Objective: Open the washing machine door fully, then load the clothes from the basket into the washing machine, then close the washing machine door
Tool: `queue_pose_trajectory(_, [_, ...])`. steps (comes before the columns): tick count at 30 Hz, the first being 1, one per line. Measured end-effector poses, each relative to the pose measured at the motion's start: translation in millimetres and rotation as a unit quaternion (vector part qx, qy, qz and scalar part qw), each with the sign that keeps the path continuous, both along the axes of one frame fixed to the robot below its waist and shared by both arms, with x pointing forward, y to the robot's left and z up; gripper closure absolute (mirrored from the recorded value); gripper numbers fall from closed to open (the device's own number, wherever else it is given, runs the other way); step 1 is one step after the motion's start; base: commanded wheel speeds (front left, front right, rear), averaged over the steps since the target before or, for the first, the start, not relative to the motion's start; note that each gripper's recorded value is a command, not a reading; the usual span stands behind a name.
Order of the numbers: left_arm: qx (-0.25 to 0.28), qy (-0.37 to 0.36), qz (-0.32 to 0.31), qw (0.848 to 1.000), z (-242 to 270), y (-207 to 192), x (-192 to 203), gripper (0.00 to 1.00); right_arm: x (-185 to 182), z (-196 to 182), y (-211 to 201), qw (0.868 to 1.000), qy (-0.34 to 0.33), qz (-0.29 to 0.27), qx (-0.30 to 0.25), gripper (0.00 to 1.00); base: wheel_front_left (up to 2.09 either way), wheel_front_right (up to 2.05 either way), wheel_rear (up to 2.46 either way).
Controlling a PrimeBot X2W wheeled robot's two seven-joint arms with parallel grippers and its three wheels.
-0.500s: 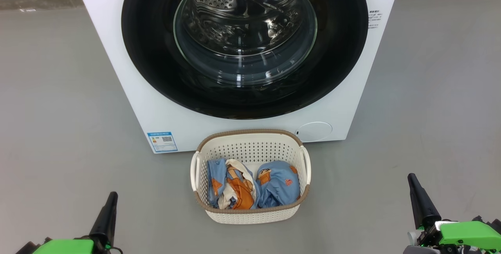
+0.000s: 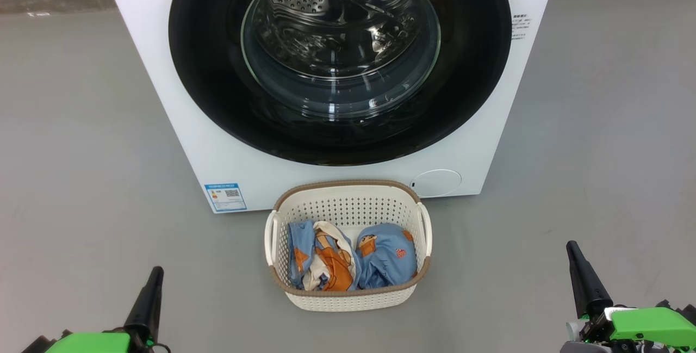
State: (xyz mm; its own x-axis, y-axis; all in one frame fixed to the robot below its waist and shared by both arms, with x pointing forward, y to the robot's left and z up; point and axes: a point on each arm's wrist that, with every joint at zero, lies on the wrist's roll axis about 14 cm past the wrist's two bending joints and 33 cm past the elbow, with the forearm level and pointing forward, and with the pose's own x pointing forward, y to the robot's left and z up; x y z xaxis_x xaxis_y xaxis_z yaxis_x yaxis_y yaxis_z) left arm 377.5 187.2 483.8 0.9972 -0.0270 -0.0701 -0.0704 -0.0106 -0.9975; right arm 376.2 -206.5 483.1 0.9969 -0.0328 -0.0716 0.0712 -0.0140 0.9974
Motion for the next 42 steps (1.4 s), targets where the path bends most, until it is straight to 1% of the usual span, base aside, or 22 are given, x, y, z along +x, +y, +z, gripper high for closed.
queue_pose_trajectory(14, [0.000,0.000,0.000,1.000,0,0,0,1.00,0,0,0,1.000,0.000,0.000,0.000,1.00,0.00,0.00,0.00])
queue_pose_trajectory(15, [0.000,0.002,0.000,1.000,-1,0,0,0.00,0,-1,0,1.000,0.002,0.000,0.001,0.00,0.00,0.00,0.00])
queue_pose_trajectory(22, [-0.016,0.065,-0.003,0.998,-42,-10,-23,0.00,-20,-40,3,0.998,0.062,-0.003,0.012,0.00,0.00,0.00,0.00])
queue_pose_trajectory(33, [-0.005,0.056,0.000,0.998,-37,-13,-21,0.00,-17,-36,8,0.998,0.055,0.002,-0.001,0.00,0.00,0.00,0.00])
queue_pose_trajectory(42, [0.023,0.044,0.001,0.999,-29,-14,-17,0.00,-7,-24,12,0.998,0.040,0.013,-0.041,0.00,0.00,0.00,0.00])
